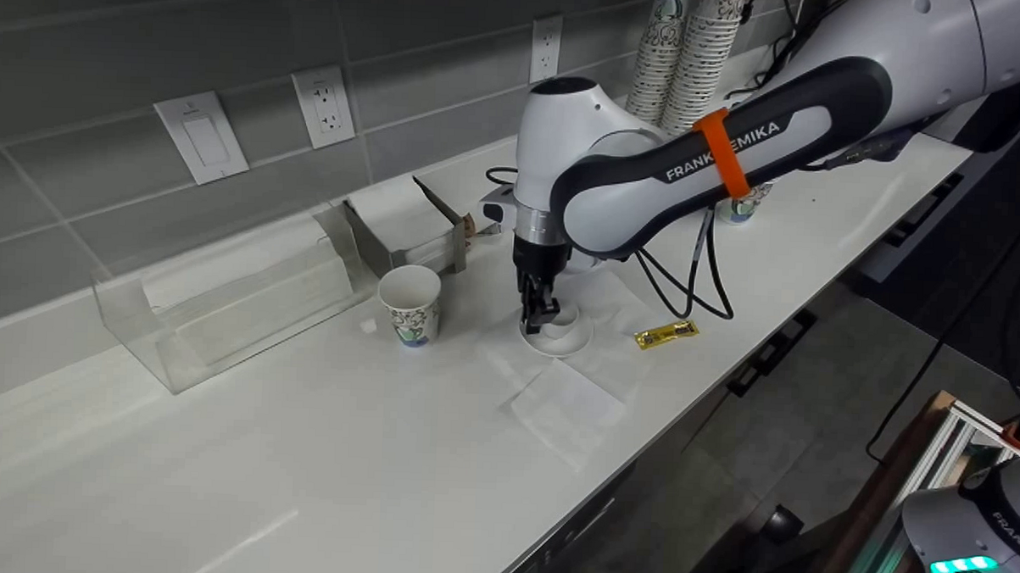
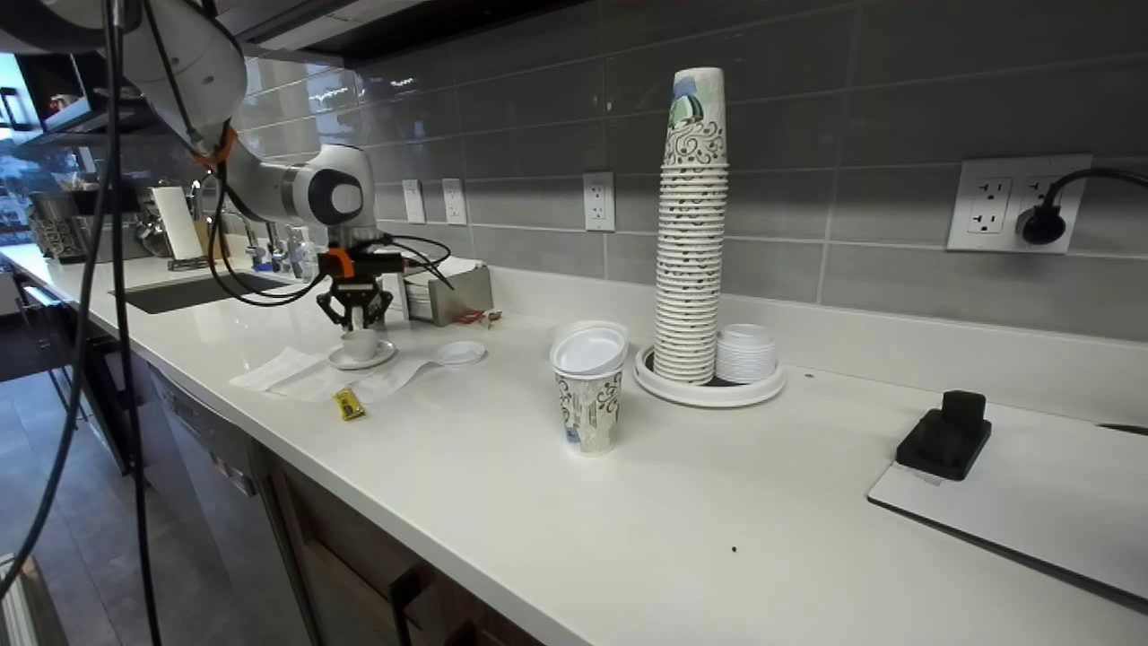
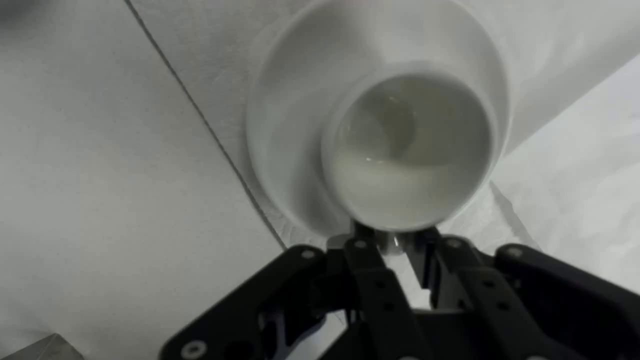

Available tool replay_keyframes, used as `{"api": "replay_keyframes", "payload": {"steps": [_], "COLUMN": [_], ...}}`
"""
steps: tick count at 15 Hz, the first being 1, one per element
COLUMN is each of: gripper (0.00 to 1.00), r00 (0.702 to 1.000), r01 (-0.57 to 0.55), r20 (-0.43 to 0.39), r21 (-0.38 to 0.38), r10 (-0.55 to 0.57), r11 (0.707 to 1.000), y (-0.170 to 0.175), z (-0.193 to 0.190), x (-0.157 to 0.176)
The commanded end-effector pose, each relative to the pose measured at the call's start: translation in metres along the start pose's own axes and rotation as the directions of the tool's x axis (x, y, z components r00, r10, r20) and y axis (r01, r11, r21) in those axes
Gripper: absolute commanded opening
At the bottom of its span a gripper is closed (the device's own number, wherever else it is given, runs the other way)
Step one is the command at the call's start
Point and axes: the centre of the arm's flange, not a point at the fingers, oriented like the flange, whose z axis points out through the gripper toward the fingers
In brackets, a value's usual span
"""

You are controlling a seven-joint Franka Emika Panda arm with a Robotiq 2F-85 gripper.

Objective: Remove the mug from the side plate

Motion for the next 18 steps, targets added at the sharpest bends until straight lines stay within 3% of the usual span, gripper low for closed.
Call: {"api": "replay_keyframes", "payload": {"steps": [1,6,10,14,18], "gripper": [0.00,0.03,0.03,0.03,0.03], "r00": [1.000,1.000,0.988,0.936,0.863], "r01": [0.010,-0.007,-0.151,-0.346,-0.495], "r20": [0.025,-0.002,0.012,0.004,0.016], "r21": [-0.010,-0.082,-0.175,-0.190,-0.170], "r10": [-0.010,0.007,0.155,0.353,0.505], "r11": [1.000,0.997,0.973,0.919,0.852], "y": [0.006,-0.008,-0.008,0.012,0.023], "z": [-0.004,-0.036,-0.066,-0.068,-0.053], "x": [0.007,0.009,-0.012,-0.054,-0.099]}}
